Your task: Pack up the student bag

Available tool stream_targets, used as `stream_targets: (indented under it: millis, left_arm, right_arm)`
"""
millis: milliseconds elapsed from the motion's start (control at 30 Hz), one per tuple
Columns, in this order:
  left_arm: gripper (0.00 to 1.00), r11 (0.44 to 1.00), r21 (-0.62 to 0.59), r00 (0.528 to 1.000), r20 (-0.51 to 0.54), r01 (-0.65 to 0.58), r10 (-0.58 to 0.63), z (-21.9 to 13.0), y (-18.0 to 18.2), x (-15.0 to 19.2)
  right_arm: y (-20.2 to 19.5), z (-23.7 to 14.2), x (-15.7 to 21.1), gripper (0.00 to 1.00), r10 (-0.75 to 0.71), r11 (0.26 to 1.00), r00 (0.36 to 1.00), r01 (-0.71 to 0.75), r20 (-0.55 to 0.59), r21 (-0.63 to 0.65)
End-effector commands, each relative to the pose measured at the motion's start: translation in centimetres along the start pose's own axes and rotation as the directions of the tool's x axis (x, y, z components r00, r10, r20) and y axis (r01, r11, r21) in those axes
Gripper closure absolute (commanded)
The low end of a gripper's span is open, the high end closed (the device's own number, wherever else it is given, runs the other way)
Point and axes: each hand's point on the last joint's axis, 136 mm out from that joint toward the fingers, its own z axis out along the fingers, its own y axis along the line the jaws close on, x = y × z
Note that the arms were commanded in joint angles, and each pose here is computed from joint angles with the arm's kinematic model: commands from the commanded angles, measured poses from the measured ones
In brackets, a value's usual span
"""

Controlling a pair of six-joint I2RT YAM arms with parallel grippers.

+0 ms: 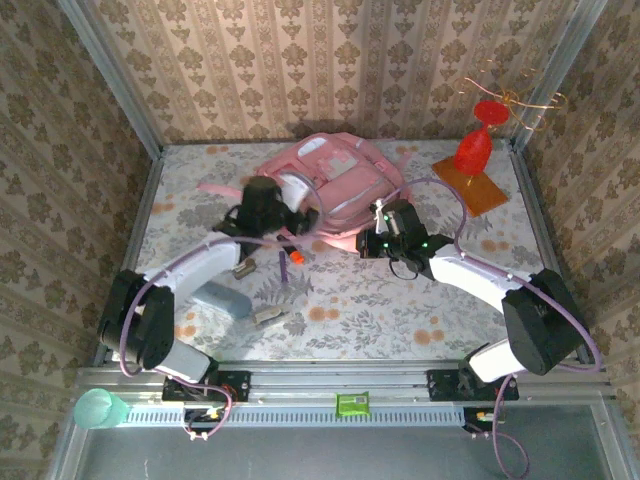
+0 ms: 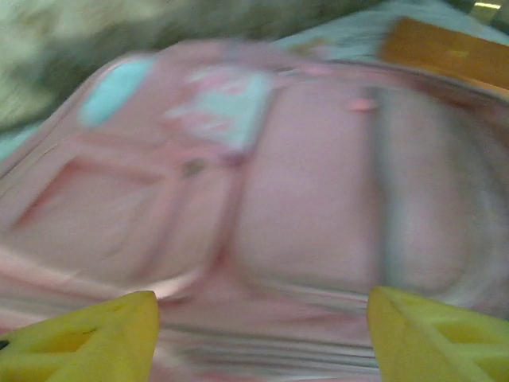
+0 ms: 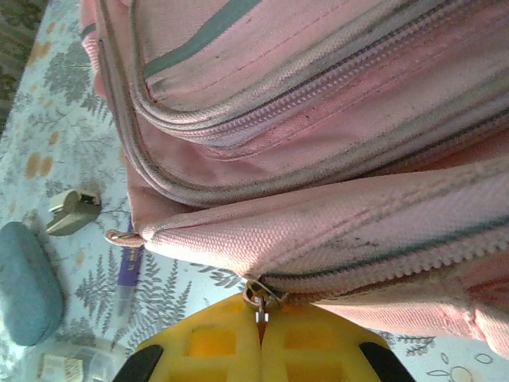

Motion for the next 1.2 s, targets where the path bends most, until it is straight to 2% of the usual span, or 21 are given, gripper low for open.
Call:
stream_targets:
  millis: [0,67,200,333,433,567,700,833,900,1000,1100,1133,1167]
  left_arm:
    - [0.30,0.913,0.152,0.925,0.051,-0.380,0.376,1.4,-5.3,1.6]
    - [0.30,0.881,0.182,0.898,0.032,-0.437,0.439,2.6,-6.5,2.3]
    - [0.32,0.857,0.178,0.870,-0.017,-0.483,0.493,5.0,-6.5,3.1]
    - [0.41,0.852,0.142,0.854,-0.066,-0.504,0.516,6.7,-5.5,4.2]
    - [0.61,0.848,0.127,0.845,-0.094,-0.514,0.526,7.3,-5.0,5.0]
    - [1.00,0.852,0.108,0.847,-0.102,-0.512,0.522,6.9,-4.1,5.2]
    - [1.00,0.854,0.102,0.854,-0.056,-0.510,0.517,5.5,-3.8,4.8]
    - [1.00,0.861,0.113,0.865,-0.019,-0.496,0.501,3.6,-3.4,4.7]
    - [1.00,0.868,0.106,0.872,-0.015,-0.486,0.490,2.9,-2.7,4.8]
    - [1.00,0.893,0.080,0.895,-0.010,-0.444,0.446,2.0,-1.0,4.8]
    - [1.00,0.921,0.030,0.920,-0.033,-0.389,0.390,1.4,1.3,4.9]
    - [0.97,0.931,0.014,0.929,-0.051,-0.366,0.366,1.4,2.0,5.0]
    - [0.85,0.941,0.019,0.939,-0.059,-0.339,0.340,1.3,2.2,4.9]
  right_arm:
    - [3.2,-2.3,-3.0,1.00,-0.008,0.994,0.998,0.015,0.065,-0.110]
    - [3.5,-2.5,-3.3,1.00,0.003,0.992,0.998,0.005,0.065,-0.126]
    - [3.9,-2.6,-3.2,1.00,0.029,0.986,0.998,-0.019,0.054,-0.165]
    - [4.0,-3.5,-3.3,1.00,0.033,0.984,0.997,-0.020,0.069,-0.178]
    - [3.2,-3.9,-3.0,1.00,0.035,0.987,0.997,-0.023,0.069,-0.159]
    - [0.3,-4.6,-2.4,1.00,0.017,0.999,0.998,-0.015,0.061,-0.037]
    - [-4.3,-5.9,-2.3,1.00,-0.029,0.979,0.998,0.015,0.064,0.201]
    - [-8.6,-7.5,-3.2,1.00,-0.073,0.900,0.996,0.040,0.059,0.434]
    - [-9.9,-7.7,-3.7,1.00,-0.081,0.868,0.995,0.045,0.052,0.494]
    - [-11.0,-7.3,-4.4,1.00,-0.069,0.849,0.996,0.034,0.048,0.527]
    - [-9.4,-6.7,-5.3,1.00,-0.074,0.890,0.995,0.033,0.072,0.455]
    - [-8.4,-6.1,-5.3,1.00,-0.078,0.914,0.994,0.041,0.076,0.403]
    - [-7.0,-5.9,-5.4,1.00,-0.090,0.936,0.992,0.053,0.089,0.347]
